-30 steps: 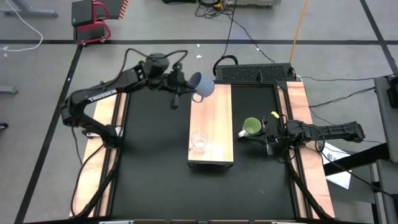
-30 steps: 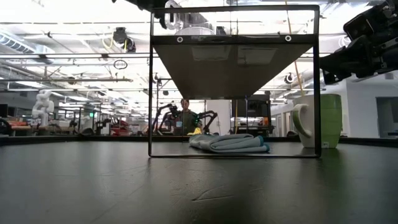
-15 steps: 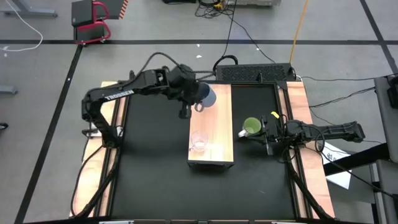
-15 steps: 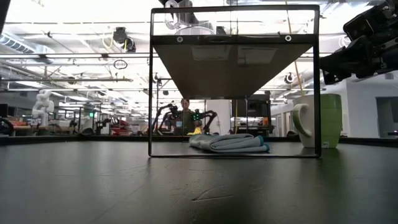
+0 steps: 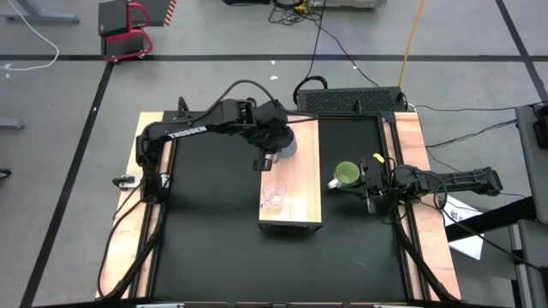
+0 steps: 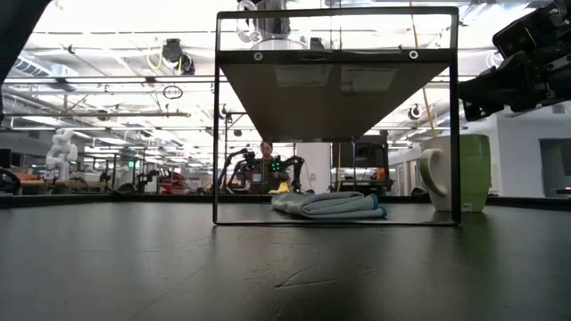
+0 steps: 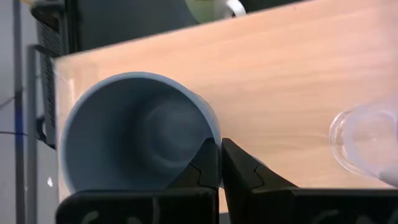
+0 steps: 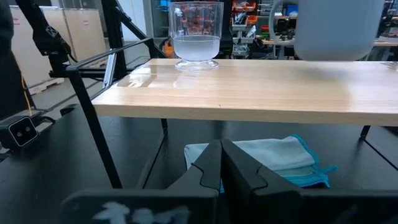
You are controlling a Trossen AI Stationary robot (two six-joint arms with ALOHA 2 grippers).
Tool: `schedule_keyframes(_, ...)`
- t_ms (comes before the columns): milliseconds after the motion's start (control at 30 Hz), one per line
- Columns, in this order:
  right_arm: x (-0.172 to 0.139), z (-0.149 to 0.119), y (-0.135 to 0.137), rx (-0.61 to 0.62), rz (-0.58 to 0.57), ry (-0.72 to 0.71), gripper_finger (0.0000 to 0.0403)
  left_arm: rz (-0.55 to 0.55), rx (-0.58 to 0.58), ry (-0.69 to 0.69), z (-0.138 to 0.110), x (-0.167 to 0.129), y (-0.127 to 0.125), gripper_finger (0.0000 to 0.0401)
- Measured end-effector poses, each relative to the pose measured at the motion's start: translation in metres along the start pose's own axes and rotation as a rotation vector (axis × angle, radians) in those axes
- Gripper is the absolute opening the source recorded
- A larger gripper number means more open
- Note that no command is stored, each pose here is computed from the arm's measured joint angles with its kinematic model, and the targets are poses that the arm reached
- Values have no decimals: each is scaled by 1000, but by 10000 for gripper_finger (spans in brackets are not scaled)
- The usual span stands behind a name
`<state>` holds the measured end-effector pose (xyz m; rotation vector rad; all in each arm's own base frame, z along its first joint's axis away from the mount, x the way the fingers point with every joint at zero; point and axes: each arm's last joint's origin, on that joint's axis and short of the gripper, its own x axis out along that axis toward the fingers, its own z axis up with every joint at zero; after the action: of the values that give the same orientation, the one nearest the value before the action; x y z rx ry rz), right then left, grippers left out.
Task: Stack small to large cups/mugs on shelf
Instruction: Put the gray mug on the shelf
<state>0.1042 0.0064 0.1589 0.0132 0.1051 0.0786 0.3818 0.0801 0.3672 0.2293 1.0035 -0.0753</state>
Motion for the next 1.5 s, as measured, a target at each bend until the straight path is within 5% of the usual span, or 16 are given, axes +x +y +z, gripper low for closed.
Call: schedule_keyframes(1500, 0, 0, 0, 7, 2, -5, 0, -110, -29, 18, 8, 4, -26, 13)
